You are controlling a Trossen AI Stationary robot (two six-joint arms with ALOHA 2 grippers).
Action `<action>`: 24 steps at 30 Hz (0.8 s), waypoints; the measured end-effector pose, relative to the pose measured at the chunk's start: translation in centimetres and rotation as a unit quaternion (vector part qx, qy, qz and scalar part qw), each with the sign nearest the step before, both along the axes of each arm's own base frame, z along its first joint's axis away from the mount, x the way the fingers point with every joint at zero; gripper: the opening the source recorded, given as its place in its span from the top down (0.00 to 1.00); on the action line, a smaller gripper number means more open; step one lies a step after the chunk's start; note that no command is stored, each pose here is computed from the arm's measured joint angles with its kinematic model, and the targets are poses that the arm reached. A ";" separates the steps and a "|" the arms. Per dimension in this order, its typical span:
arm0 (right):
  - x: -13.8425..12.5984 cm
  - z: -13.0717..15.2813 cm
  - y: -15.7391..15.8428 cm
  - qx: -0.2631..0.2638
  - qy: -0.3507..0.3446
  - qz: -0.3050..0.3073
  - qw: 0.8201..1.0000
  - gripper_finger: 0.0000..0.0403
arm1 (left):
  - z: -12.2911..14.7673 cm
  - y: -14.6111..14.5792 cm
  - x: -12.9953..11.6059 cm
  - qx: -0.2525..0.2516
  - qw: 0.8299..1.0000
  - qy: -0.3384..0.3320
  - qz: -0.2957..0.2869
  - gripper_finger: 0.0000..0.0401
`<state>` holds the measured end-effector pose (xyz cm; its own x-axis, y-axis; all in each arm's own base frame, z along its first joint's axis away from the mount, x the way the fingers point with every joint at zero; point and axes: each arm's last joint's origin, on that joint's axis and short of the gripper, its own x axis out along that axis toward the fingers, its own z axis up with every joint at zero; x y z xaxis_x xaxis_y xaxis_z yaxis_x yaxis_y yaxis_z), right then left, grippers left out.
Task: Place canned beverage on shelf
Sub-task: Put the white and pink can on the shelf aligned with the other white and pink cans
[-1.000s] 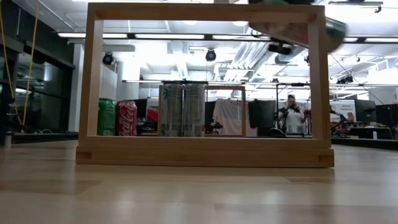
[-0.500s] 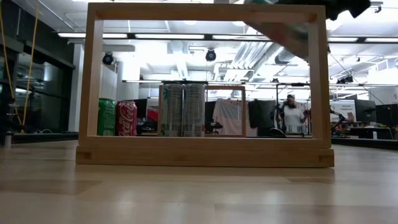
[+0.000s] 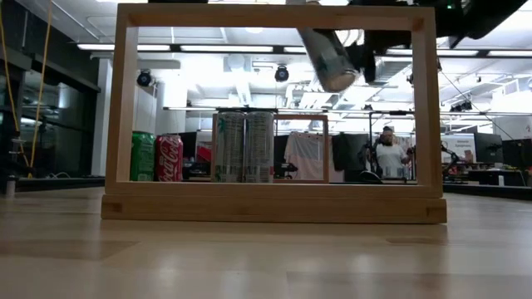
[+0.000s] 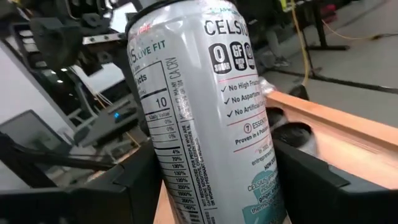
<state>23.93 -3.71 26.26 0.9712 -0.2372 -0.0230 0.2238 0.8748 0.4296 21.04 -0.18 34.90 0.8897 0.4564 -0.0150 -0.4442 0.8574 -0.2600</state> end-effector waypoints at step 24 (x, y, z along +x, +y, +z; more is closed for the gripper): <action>5.1 5.5 0.8 -0.066 -0.071 0.070 0.993 0.38 | -0.6 2.5 7.6 0.031 0.984 -0.108 -0.135 0.06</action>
